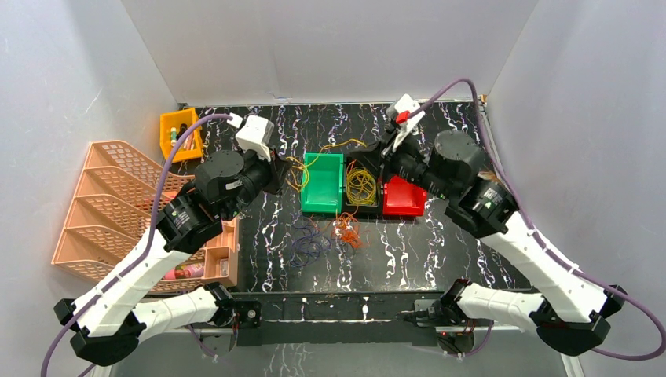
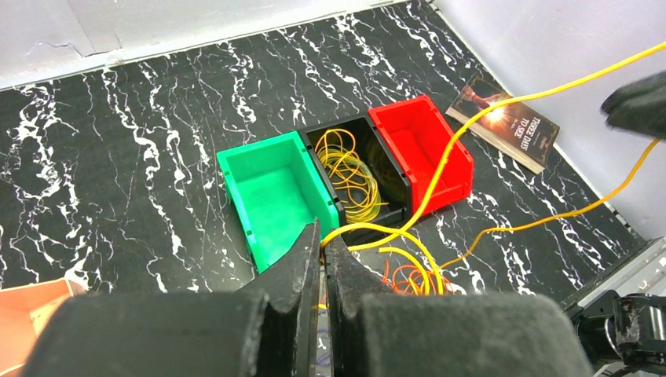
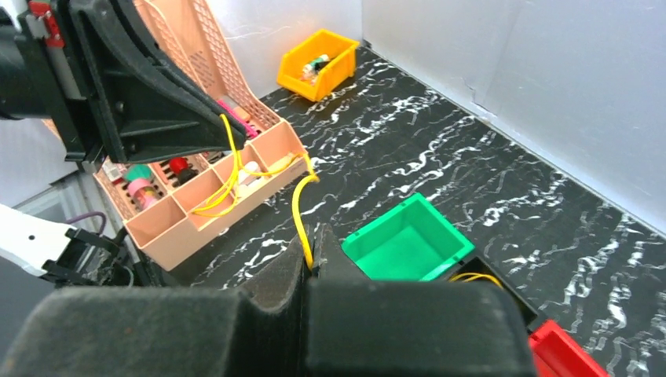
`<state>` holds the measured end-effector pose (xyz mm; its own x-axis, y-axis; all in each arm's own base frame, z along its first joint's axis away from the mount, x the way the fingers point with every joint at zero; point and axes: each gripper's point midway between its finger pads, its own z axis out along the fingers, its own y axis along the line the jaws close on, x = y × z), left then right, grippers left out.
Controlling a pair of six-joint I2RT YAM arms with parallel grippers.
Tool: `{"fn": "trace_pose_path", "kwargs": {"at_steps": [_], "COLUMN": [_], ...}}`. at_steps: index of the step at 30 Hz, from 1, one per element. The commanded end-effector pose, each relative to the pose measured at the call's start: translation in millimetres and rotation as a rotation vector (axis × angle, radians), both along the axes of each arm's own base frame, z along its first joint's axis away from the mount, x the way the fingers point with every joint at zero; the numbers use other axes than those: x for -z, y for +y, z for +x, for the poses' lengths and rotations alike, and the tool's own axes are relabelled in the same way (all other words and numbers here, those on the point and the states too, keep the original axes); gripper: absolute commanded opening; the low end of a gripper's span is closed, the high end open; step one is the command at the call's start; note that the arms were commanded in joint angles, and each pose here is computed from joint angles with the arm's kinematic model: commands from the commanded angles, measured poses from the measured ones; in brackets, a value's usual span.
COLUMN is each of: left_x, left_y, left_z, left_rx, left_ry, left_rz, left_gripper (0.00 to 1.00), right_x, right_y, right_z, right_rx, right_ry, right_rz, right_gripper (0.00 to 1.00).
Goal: Untangle the cables
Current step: Untie the cable.
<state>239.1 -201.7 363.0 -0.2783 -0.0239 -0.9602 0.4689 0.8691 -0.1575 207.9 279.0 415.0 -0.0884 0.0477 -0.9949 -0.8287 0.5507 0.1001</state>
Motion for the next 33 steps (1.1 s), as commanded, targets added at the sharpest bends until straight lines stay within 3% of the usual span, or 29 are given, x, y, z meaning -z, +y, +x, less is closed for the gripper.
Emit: {"fn": "trace_pose_path", "kwargs": {"at_steps": [1,5,10,12,18,21,33], "left_x": [-13.7,-11.1,-8.2,-9.1,-8.6,-8.1,3.6], "left_y": [-1.6,-4.4,-2.7,-1.4,-1.9,-3.8,-14.8], "left_z": [1.4,2.9,2.9,2.6,4.5,3.9,6.7], "left_rx": [-0.002,0.005,-0.006,-0.011,-0.010,-0.002,0.031], "left_ry": [-0.036,-0.034,-0.033,-0.036,-0.040,-0.039,-0.017], "left_rz": [-0.044,-0.035,-0.046,-0.049,-0.031,-0.039,-0.019], "left_gripper": [0.01,0.00,0.00,0.00,0.00,0.00,0.00], "right_x": [-66.7,-95.9,-25.7,-20.0,-125.0,-154.3,-112.2], "right_y": [-24.1,-31.8,-9.3,-8.1,-45.7,-55.3,-52.6], "right_z": [4.0,-0.6,0.5,-0.7,-2.4,-9.8,7.9], "right_rx": [0.083,0.093,0.020,0.007,0.130,0.141,0.198], "right_ry": [-0.136,-0.210,-0.081,-0.074,-0.282,-0.344,-0.290], "right_rz": [-0.025,0.027,-0.026,-0.047,0.019,0.074,0.013], "right_gripper": [0.00,0.00,0.00,0.00,0.00,0.00,0.00]}}
